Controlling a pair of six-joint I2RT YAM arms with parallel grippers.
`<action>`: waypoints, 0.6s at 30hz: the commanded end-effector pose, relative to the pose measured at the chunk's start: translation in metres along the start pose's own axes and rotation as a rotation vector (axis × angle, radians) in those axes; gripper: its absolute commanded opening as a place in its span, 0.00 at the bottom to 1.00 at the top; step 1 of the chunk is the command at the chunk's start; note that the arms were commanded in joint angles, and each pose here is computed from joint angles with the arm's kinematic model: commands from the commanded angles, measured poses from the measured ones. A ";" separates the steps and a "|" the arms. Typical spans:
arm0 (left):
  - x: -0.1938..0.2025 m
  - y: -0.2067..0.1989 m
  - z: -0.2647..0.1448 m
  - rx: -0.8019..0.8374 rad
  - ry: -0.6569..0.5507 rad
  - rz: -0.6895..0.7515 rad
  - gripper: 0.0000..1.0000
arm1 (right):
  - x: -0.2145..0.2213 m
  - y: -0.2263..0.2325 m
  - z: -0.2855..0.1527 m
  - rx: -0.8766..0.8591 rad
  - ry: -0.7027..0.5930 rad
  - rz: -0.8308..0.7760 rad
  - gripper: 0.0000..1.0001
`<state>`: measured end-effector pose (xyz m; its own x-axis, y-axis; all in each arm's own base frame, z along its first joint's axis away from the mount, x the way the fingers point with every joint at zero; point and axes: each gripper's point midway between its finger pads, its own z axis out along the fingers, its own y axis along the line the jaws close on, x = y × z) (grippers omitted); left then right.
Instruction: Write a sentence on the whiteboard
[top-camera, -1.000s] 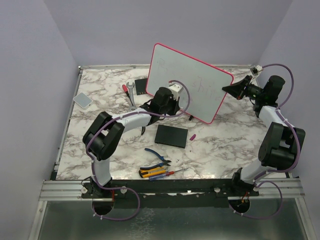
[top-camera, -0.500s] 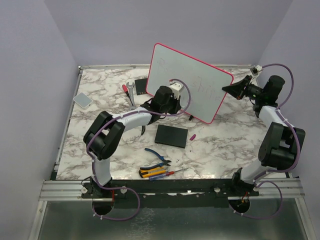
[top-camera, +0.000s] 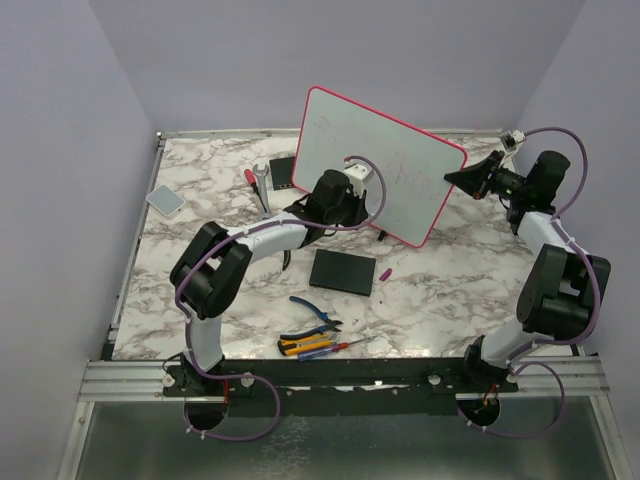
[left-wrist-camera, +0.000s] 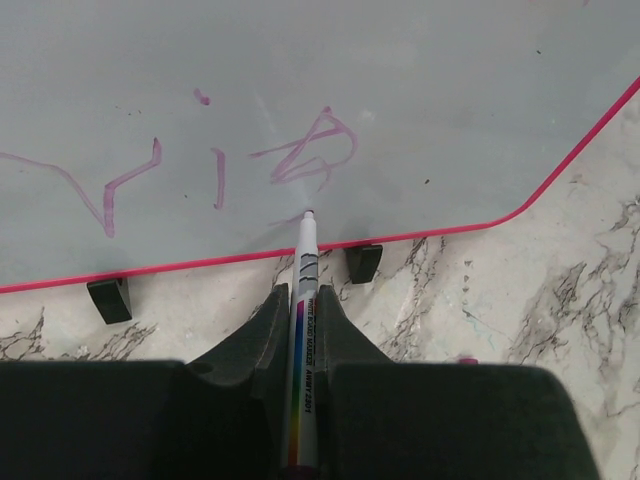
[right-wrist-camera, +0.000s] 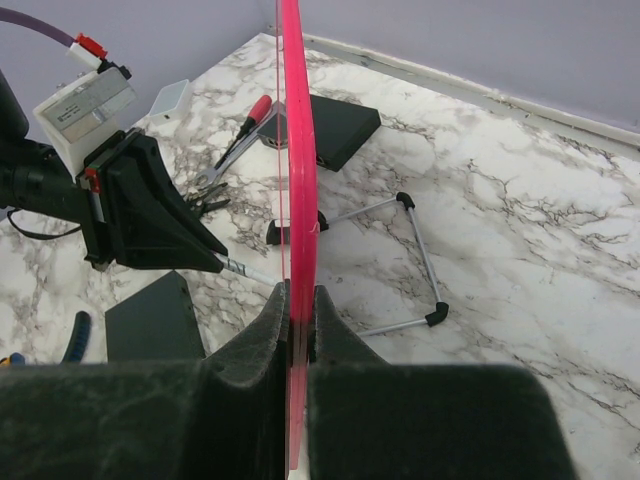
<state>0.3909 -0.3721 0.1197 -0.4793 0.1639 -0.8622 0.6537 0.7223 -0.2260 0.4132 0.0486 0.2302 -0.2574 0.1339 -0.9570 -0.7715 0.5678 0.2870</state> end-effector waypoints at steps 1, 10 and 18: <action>-0.027 -0.008 0.009 0.021 -0.081 -0.002 0.00 | 0.021 0.000 0.006 -0.001 0.037 0.032 0.01; -0.045 -0.009 0.010 0.012 -0.121 -0.005 0.00 | 0.021 0.001 0.007 -0.002 0.038 0.032 0.01; -0.060 -0.008 0.010 -0.002 -0.157 -0.005 0.00 | 0.021 0.001 0.007 -0.005 0.038 0.031 0.01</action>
<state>0.3935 -0.3867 0.1395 -0.4729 0.1337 -0.8709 0.6616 0.7066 -0.2508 0.4137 0.0482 0.2302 -0.2571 0.1344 -0.9570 -0.7695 0.5706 0.2868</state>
